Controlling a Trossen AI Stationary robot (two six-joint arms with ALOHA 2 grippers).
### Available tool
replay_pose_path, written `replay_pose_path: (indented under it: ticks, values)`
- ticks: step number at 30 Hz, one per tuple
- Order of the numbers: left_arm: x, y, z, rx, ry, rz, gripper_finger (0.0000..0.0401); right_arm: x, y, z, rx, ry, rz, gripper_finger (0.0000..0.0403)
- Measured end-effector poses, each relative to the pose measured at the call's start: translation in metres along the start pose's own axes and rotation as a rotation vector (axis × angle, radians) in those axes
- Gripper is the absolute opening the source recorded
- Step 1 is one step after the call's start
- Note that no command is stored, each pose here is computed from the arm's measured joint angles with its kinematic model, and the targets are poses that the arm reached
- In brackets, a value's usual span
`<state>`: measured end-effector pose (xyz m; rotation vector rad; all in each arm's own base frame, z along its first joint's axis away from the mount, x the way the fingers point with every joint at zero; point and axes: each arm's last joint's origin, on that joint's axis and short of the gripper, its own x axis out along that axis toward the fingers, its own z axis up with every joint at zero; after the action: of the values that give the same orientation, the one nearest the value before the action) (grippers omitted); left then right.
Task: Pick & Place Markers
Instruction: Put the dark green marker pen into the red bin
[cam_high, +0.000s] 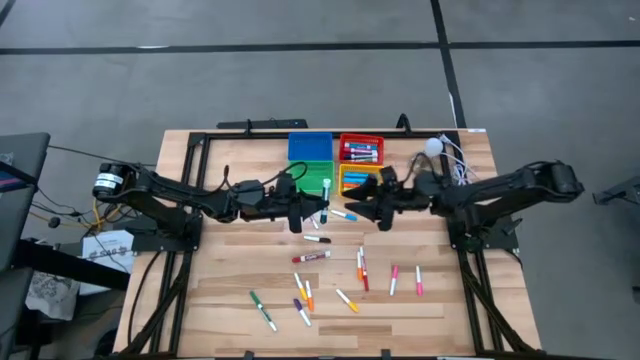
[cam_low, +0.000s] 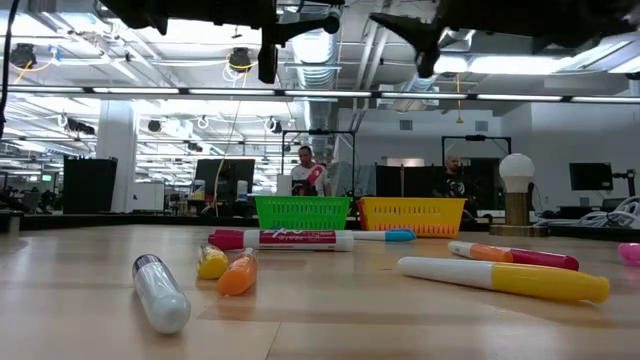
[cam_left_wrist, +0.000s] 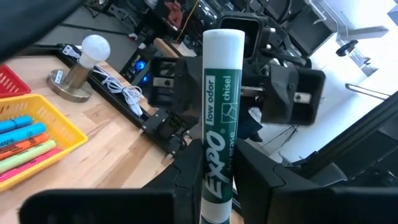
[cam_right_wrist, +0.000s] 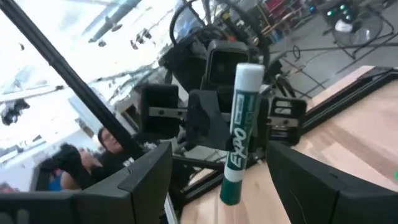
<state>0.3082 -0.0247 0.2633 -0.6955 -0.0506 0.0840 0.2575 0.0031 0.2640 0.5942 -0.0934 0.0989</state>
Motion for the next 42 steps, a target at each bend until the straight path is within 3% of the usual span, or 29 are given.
replay_pose_path:
  ticks: [7,24,32,42]
  values:
    - [0.0,0.0,0.0,-0.02,0.0,0.0,0.0066,0.03,-0.013,0.007,-0.029,0.054,-0.031,0.0251]
    - [0.0,0.0,0.0,-0.028,0.004,0.006,0.0066,0.066,-0.029,0.019,-0.03,0.119,0.066,0.0242]
    - [0.0,0.0,0.0,-0.028,0.004,0.006,0.0066,0.064,-0.032,0.024,-0.031,0.108,0.052,0.0195]
    - [0.0,0.0,0.0,-0.028,0.003,0.009,0.0077,0.064,-0.033,0.022,-0.025,0.128,0.042,0.0104]
